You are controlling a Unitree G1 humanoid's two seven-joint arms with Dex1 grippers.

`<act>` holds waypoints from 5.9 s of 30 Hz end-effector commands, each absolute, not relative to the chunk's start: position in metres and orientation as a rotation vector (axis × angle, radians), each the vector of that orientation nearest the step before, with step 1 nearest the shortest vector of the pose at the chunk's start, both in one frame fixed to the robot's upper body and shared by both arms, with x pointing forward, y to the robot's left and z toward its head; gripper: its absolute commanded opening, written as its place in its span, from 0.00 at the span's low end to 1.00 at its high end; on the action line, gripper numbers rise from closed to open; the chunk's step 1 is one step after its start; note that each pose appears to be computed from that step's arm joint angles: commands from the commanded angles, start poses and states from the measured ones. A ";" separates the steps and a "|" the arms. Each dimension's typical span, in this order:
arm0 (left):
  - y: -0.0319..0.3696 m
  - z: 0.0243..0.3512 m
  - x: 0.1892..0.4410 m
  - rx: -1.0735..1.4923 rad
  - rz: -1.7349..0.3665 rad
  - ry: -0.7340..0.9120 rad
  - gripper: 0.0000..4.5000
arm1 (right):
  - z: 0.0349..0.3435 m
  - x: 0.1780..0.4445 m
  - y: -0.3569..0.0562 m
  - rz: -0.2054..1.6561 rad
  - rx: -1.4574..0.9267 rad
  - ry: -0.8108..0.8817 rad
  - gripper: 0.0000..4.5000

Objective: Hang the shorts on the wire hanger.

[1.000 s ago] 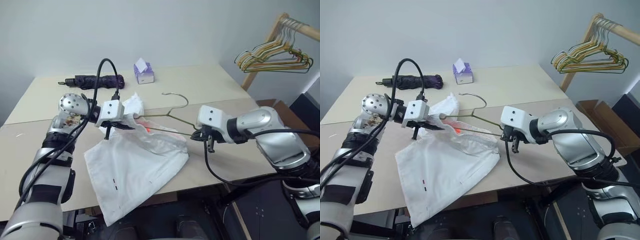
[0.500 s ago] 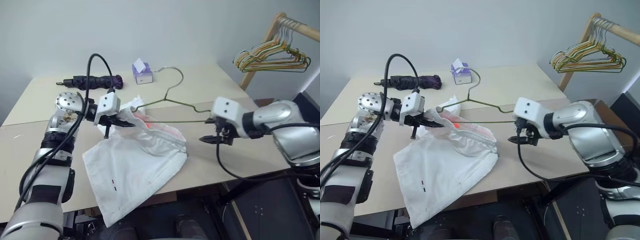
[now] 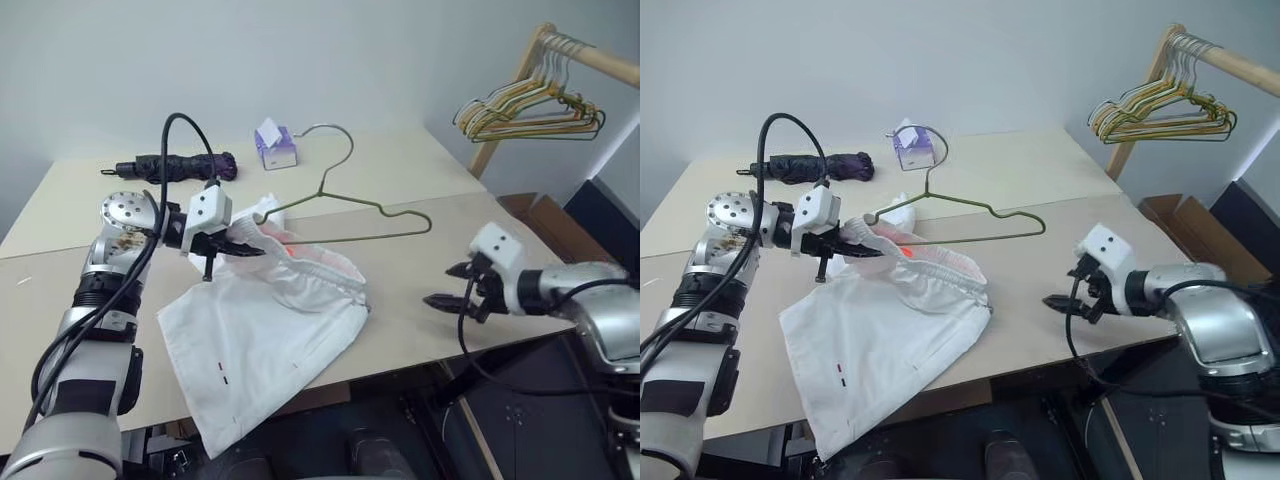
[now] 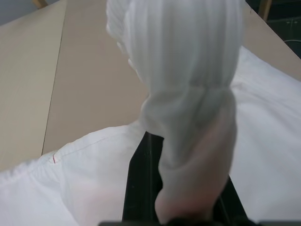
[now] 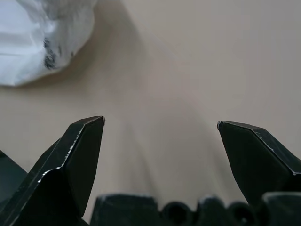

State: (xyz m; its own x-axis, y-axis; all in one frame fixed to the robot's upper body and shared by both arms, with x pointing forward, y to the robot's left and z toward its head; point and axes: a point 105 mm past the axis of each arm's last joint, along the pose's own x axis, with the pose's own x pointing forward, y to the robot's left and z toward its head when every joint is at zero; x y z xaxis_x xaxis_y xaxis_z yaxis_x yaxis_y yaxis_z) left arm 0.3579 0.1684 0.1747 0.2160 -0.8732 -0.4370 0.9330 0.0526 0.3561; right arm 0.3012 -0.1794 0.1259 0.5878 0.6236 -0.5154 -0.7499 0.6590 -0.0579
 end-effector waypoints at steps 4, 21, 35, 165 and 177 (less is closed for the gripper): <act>0.170 0.195 0.358 0.650 -1.345 0.042 0.00 | 0.114 0.309 -0.129 0.761 -0.065 0.377 0.99; 0.172 0.194 0.356 0.660 -1.344 0.054 0.00 | 0.101 0.320 -0.081 0.799 0.031 0.395 0.66; 0.189 0.179 0.357 0.729 -1.313 0.135 0.00 | 0.118 0.332 -0.105 0.714 0.077 0.321 0.00; 0.185 0.191 0.397 1.057 -1.119 0.094 0.00 | 0.216 0.387 -0.080 1.116 -1.040 0.375 0.65; 0.179 0.190 0.395 1.055 -1.146 0.080 0.00 | 0.223 0.373 -0.074 1.195 -0.993 0.358 0.01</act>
State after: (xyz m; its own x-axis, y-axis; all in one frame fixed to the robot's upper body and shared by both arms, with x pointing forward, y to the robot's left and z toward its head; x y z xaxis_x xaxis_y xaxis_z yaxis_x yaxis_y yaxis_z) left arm 0.3923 0.1901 0.1670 0.4453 -0.6571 -0.6083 0.8155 0.0171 0.5785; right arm 0.3772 -0.0786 0.2026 0.3641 0.5584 -0.7454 -0.9059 0.0264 -0.4227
